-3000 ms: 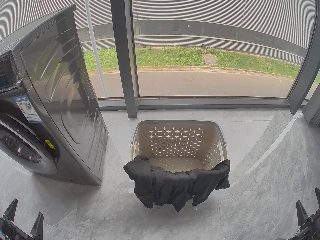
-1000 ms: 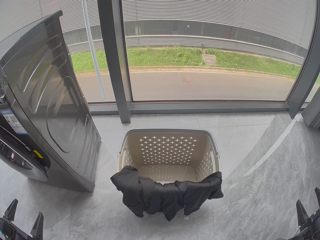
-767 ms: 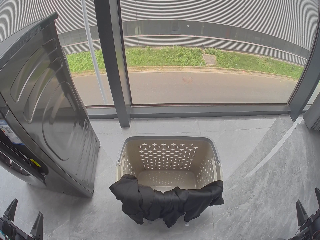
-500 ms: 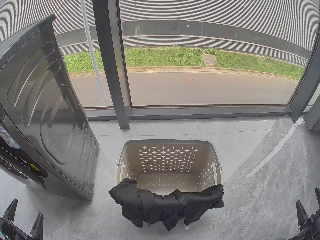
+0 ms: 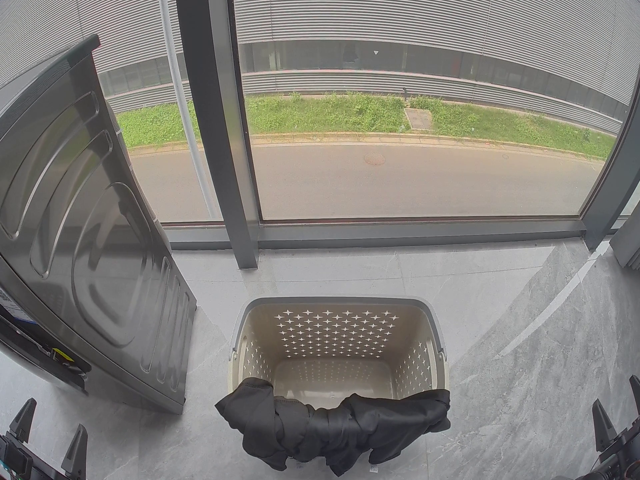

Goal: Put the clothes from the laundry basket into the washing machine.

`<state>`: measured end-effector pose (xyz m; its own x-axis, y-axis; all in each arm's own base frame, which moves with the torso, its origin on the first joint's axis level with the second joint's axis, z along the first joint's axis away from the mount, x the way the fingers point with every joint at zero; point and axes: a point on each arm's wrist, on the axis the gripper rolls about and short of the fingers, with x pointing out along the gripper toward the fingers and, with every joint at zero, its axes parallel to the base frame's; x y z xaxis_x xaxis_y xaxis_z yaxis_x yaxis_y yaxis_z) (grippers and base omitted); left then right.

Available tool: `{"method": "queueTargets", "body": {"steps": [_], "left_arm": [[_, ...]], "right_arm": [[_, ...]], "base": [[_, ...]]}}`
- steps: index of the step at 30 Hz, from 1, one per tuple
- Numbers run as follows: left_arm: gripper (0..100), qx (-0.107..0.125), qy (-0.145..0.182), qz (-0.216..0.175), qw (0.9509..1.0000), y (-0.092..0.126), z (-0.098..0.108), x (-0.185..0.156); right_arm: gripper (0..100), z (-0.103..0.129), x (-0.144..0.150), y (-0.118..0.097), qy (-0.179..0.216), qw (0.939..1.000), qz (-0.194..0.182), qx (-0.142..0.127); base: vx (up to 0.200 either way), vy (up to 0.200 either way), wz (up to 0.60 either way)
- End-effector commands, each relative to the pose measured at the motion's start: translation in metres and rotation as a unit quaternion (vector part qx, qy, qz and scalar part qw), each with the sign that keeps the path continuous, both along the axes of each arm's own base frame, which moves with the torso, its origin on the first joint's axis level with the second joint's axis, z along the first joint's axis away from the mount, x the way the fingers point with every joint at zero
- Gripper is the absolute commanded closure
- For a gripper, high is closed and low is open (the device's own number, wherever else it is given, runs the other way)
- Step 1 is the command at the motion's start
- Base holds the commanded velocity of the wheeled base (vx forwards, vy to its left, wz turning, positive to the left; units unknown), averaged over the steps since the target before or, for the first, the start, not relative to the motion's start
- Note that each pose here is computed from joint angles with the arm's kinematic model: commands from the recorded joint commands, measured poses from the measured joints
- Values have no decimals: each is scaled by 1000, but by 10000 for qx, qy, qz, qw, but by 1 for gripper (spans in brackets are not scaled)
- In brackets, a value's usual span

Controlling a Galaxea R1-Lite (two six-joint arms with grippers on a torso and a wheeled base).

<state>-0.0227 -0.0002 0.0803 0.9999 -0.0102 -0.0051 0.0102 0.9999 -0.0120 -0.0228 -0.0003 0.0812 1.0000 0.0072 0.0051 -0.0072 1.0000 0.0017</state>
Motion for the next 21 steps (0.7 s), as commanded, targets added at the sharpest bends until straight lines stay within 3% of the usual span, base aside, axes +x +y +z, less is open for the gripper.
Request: {"method": "queueTargets", "body": {"steps": [1, 3, 12, 21], "left_arm": [[0, -2, 5, 5, 10000, 0, -5, 0], [0, -2, 5, 5, 10000, 0, -5, 0], [0, -2, 5, 13, 10000, 0, -5, 0], [0, -2, 5, 20, 10000, 0, -5, 0]], "right_arm": [[0, -5, 1, 0, 56, 10000, 2, -1], [0, -5, 1, 0, 49, 10000, 2, -1], [0, -5, 1, 0, 56, 10000, 2, -1], [0, -5, 1, 0, 49, 10000, -5, -1]], "base": [[200, 0, 0], [200, 0, 0], [0, 0, 0], [200, 0, 0]]}}
